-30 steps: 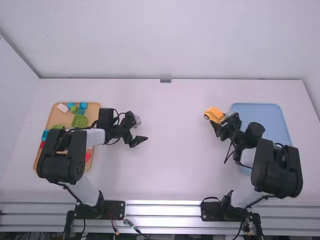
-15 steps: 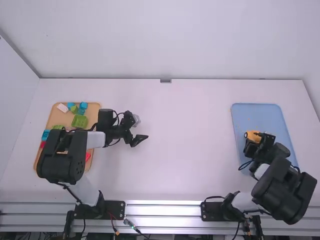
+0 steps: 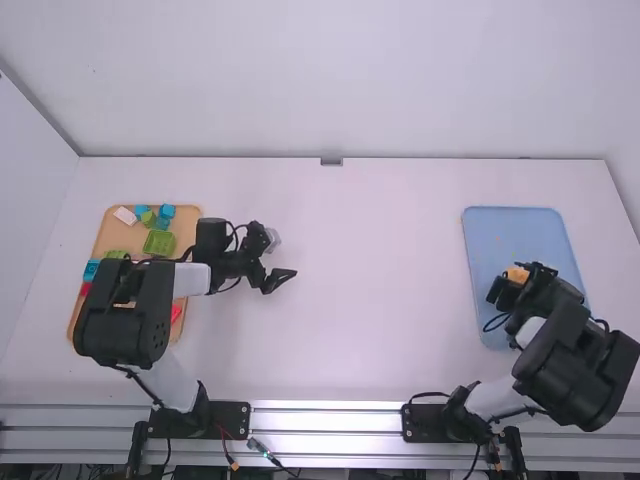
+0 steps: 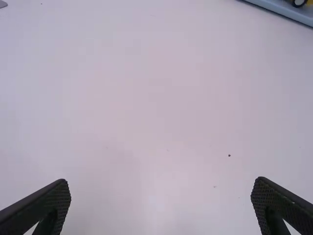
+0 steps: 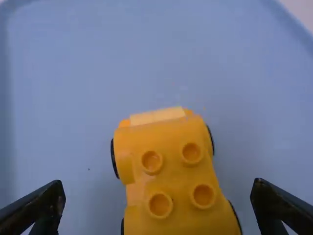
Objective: Assemble lego blocks to make yellow taxi
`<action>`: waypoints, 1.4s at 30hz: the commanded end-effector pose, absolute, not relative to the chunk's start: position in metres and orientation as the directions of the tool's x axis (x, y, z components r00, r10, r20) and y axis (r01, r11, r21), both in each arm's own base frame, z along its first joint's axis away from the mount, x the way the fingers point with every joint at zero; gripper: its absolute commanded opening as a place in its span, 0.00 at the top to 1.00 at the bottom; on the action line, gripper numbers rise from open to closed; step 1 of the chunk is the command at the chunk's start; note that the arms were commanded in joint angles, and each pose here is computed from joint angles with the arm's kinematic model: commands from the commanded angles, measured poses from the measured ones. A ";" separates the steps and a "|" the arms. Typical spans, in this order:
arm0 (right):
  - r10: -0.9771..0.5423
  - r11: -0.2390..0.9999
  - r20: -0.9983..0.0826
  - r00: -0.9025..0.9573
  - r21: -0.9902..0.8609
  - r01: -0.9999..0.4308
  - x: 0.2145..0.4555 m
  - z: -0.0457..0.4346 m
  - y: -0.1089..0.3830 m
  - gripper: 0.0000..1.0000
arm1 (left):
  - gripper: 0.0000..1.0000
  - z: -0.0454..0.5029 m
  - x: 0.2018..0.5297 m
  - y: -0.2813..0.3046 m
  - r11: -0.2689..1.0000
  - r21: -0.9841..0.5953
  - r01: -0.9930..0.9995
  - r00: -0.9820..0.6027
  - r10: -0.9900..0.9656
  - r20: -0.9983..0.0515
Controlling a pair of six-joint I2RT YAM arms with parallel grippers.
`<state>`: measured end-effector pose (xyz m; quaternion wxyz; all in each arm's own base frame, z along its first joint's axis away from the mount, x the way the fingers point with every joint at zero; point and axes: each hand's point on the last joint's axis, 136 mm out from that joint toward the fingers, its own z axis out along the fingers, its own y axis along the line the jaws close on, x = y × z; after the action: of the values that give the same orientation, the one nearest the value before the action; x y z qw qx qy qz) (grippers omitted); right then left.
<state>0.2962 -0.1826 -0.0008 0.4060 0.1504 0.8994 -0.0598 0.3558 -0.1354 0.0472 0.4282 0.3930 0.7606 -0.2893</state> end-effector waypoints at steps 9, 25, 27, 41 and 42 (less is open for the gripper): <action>0.190 0.916 -0.783 -0.593 -0.076 0.395 0.301 0.057 -0.184 0.01 | 0.01 0.051 0.380 -0.122 0.730 -0.178 0.660 -0.499 0.248 -0.831; 0.008 0.984 -0.833 -0.553 -0.093 0.154 0.302 0.162 -0.071 0.01 | 0.01 0.152 0.355 -0.099 0.975 -0.022 0.223 -0.528 0.102 -0.843; -0.042 0.996 -0.840 -0.541 -0.075 0.038 0.305 0.167 -0.038 0.01 | 0.01 0.162 0.343 -0.100 0.973 -0.022 0.232 -0.527 0.106 -0.843; -0.236 0.931 -0.863 -0.447 -0.069 -0.358 0.294 0.171 0.082 0.04 | 0.04 0.198 0.303 -0.085 0.968 -0.025 0.248 -0.463 0.096 -0.881; -0.217 0.942 -0.869 -0.445 -0.066 -0.330 0.295 0.172 0.076 0.05 | 0.05 0.199 0.303 -0.083 0.967 -0.020 0.253 -0.451 0.099 -0.887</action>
<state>0.2943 0.0873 0.1663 0.4878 -0.1897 0.8495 0.0665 0.3070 -0.0881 0.2062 0.5158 0.0978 0.8474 -0.0794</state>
